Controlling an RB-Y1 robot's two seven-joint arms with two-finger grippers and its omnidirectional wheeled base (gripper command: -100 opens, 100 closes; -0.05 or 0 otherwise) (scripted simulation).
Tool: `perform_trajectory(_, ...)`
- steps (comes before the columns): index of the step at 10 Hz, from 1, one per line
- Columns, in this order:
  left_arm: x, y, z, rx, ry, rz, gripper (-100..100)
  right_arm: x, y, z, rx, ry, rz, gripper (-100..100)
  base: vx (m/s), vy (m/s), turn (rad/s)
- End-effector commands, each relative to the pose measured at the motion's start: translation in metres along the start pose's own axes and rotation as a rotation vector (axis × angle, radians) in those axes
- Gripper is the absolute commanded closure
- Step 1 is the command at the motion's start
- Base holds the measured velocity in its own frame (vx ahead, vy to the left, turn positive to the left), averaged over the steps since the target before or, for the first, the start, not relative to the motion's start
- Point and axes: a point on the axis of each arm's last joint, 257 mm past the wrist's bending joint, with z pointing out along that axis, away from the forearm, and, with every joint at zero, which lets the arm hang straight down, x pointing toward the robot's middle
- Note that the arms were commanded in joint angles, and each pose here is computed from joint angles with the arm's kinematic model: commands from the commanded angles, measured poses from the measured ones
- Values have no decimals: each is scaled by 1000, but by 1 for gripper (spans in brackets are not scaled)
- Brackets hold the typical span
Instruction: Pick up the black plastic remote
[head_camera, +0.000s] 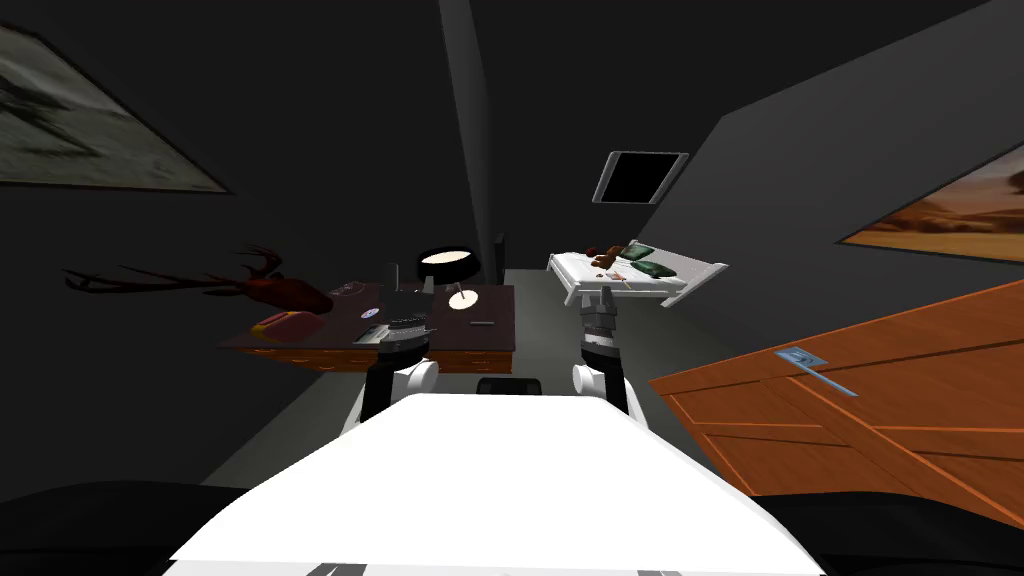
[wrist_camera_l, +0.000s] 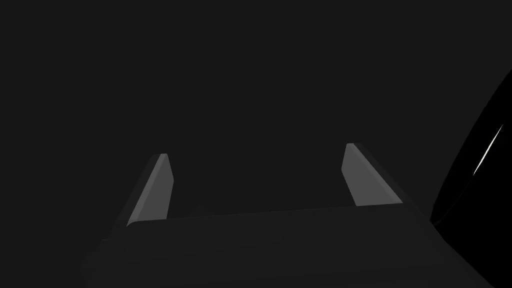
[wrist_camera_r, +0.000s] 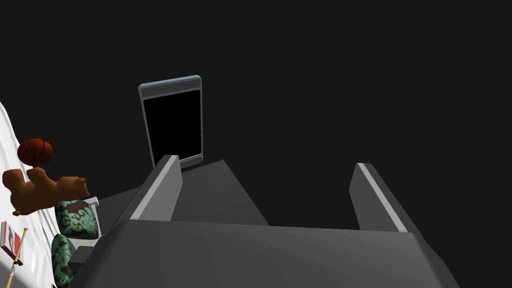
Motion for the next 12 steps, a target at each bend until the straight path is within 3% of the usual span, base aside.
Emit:
perform_trajectory(1, -6, 27, -6, -74, 10, 6, -100, 0, 0, 0, 0, 0, 0, 0, 11, -21, -184)
perform_trajectory(5, -24, 90, -25, -248, 20, 19, -100, 0, 0, 0, 0, 0, 0, 0, 10, -35, -171)
perform_trajectory(6, -25, 91, -26, -252, 19, 20, -100, 0, 0, 0, 0, 0, 0, 0, -3, -20, -98)
perform_trajectory(8, -41, 131, -44, -368, 12, 29, -100, 0, 0, 0, 0, 0, 0, 0, -6, -34, -186)
perform_trajectory(9, -42, 132, -44, -369, 12, 29, -100, 0, 0, 0, 0, 0, 0, 0, -8, -27, -73)
perform_trajectory(11, -62, 169, -65, -486, -2, 39, -100, 0, 0, 0, 0, 0, 0, 0, -12, -34, -214)
perform_trajectory(12, -64, 175, -69, -500, -6, 40, -100, 0, 0, 0, 0, 0, 0, 0, -11, -28, -84)
